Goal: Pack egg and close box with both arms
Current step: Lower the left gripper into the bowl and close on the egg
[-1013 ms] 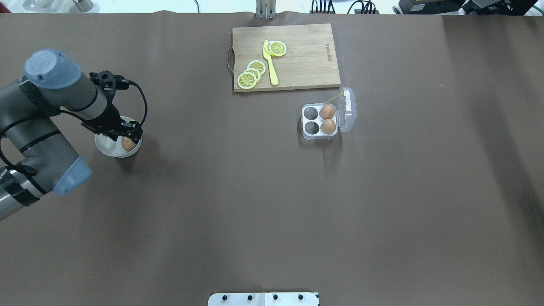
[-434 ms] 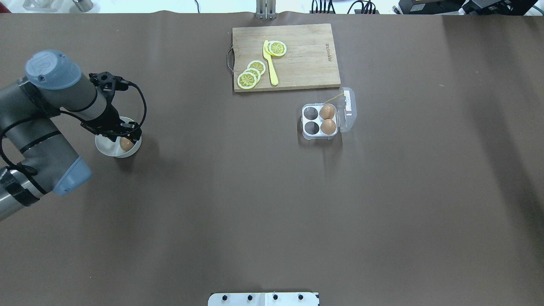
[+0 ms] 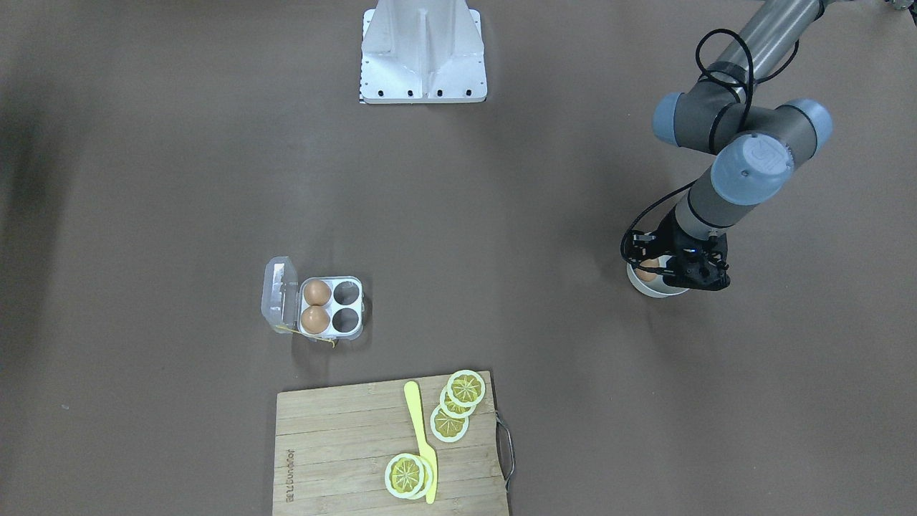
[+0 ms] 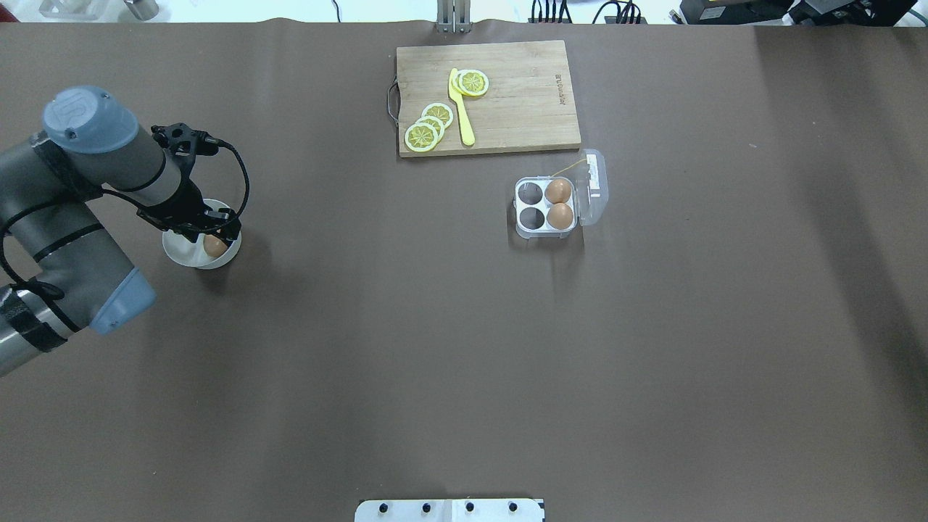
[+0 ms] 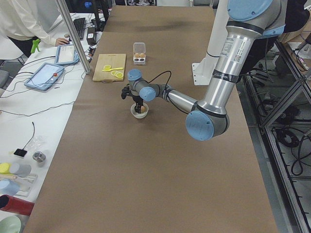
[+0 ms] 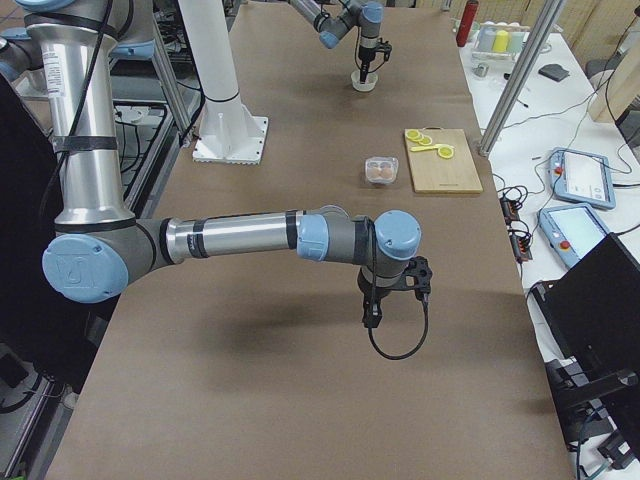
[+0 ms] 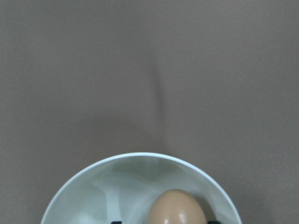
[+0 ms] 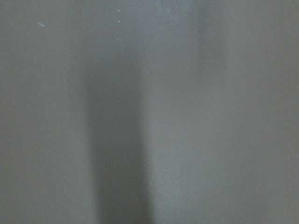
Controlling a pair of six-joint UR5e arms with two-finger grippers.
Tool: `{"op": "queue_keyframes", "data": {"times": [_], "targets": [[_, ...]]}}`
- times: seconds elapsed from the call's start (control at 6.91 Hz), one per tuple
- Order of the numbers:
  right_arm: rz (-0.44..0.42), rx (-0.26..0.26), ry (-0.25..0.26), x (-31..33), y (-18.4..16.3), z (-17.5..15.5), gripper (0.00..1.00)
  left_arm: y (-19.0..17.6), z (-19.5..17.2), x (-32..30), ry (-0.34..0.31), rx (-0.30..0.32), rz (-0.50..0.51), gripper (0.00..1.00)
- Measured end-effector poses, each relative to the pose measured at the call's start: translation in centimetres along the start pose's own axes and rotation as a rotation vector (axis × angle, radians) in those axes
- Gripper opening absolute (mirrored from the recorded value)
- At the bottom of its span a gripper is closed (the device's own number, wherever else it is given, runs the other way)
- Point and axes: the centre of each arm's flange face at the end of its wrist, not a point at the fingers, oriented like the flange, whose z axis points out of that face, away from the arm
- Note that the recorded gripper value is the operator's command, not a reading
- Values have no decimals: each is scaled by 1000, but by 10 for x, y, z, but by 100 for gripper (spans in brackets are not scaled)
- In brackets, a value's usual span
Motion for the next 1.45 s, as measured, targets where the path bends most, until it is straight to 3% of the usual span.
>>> {"op": "queue_keyframes", "data": {"times": [0.58,0.87,1.45], "targets": [[1,-1,-2,0,2,0,100,2,5,2,-2,-8,4,69],[2,-1,-2,0,2,1,100,2,6,3,-2,-9,6,60],[3,-2,-2,1,2,1,100,2,3,6,6,-3,11,14]]}}
